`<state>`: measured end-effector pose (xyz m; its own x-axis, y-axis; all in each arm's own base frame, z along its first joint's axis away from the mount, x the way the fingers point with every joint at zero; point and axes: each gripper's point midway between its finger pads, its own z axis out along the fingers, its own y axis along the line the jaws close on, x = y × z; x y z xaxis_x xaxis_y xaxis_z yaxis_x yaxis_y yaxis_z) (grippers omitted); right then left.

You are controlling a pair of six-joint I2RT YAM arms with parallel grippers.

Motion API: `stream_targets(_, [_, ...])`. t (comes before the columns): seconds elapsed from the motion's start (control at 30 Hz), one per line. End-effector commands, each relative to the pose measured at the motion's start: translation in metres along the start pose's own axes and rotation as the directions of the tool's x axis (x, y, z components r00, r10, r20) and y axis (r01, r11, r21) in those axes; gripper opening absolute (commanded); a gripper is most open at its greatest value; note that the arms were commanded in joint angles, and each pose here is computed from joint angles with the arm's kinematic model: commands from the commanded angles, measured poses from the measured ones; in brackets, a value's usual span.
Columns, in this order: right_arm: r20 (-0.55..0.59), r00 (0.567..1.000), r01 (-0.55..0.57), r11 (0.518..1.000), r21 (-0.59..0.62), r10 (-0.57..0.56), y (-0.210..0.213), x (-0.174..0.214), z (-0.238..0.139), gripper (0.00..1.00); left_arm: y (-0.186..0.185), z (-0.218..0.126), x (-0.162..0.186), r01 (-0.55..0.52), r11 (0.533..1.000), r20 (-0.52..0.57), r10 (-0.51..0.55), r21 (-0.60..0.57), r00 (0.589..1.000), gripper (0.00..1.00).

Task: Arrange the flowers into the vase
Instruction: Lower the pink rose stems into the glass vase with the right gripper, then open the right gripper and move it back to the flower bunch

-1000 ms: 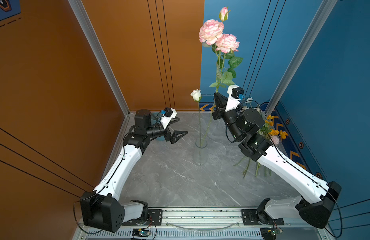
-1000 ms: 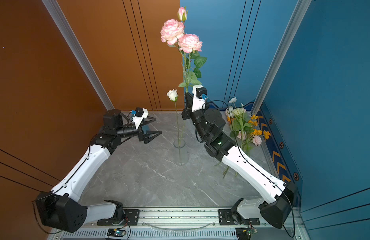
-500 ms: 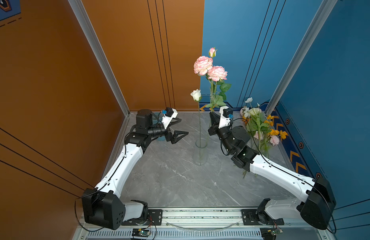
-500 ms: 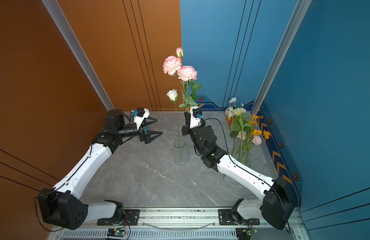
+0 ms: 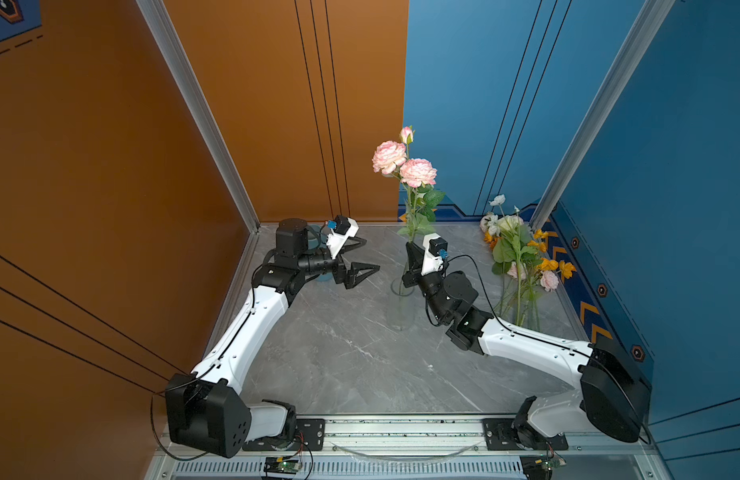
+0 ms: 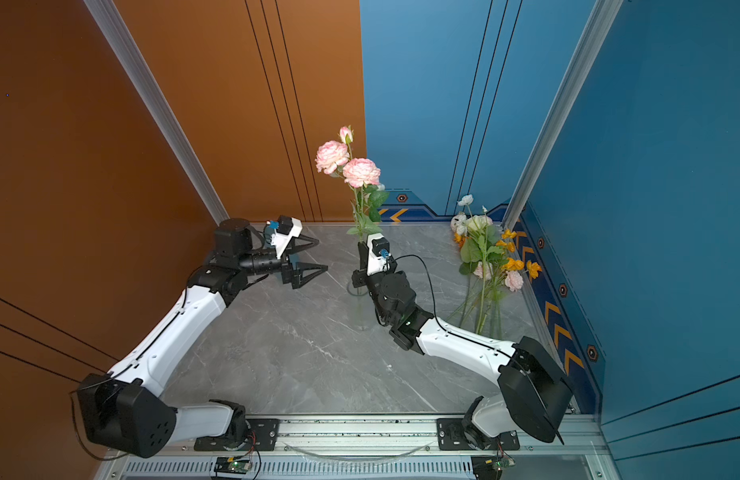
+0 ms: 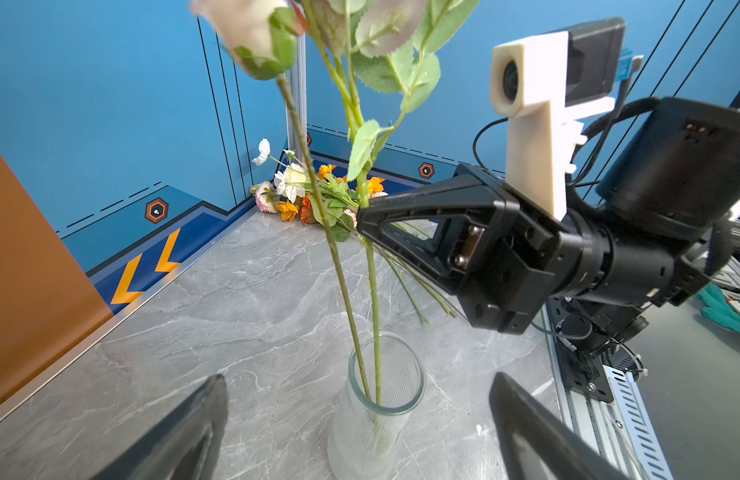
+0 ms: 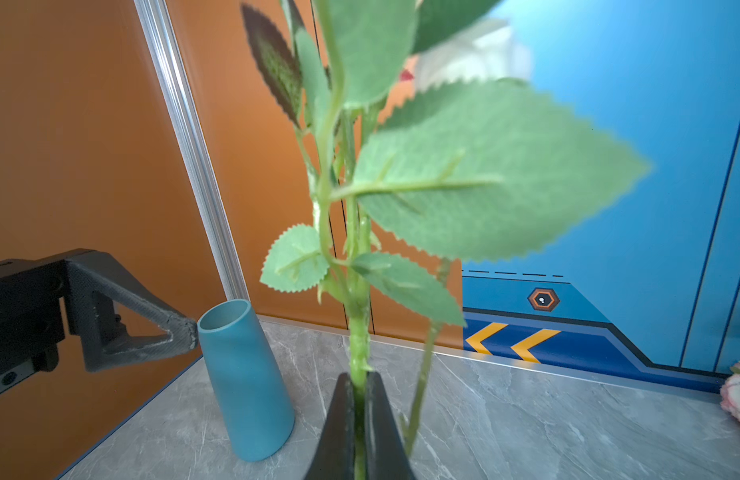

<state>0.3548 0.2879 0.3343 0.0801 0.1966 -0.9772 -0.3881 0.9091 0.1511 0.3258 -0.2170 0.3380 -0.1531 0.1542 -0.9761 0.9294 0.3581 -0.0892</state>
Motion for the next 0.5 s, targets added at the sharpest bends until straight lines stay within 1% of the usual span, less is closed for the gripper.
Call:
stream_targets(0.0, [0.051,0.999,-0.021,0.999,0.028,0.02,-0.001,-0.002,-0.002,0.0,-0.007,0.0,-0.012,-0.01,0.999,0.019,0.01,0.036,1.0,0.98])
stream_targets(0.17, [0.042,0.999,-0.02,0.999,0.035,0.018,0.001,0.008,-0.002,0.0,-0.007,0.001,-0.011,-0.011,0.999,0.019,0.01,0.035,1.0,0.98])
stream_targets(0.37, [0.012,1.0,-0.006,1.0,0.011,0.006,0.006,0.013,-0.002,0.01,-0.006,0.001,-0.011,-0.009,0.999,0.018,0.008,0.035,1.0,0.98])
stream_targets(0.43, [0.001,1.0,-0.001,1.0,0.005,0.001,0.007,0.014,-0.003,0.11,-0.006,0.001,-0.011,-0.009,0.999,0.018,0.008,0.035,1.0,0.98])
stream_targets(0.47, [-0.001,1.0,-0.002,1.0,0.002,0.002,0.007,0.014,-0.003,0.19,-0.007,0.001,-0.011,-0.01,0.999,0.018,0.009,0.036,1.0,0.98])
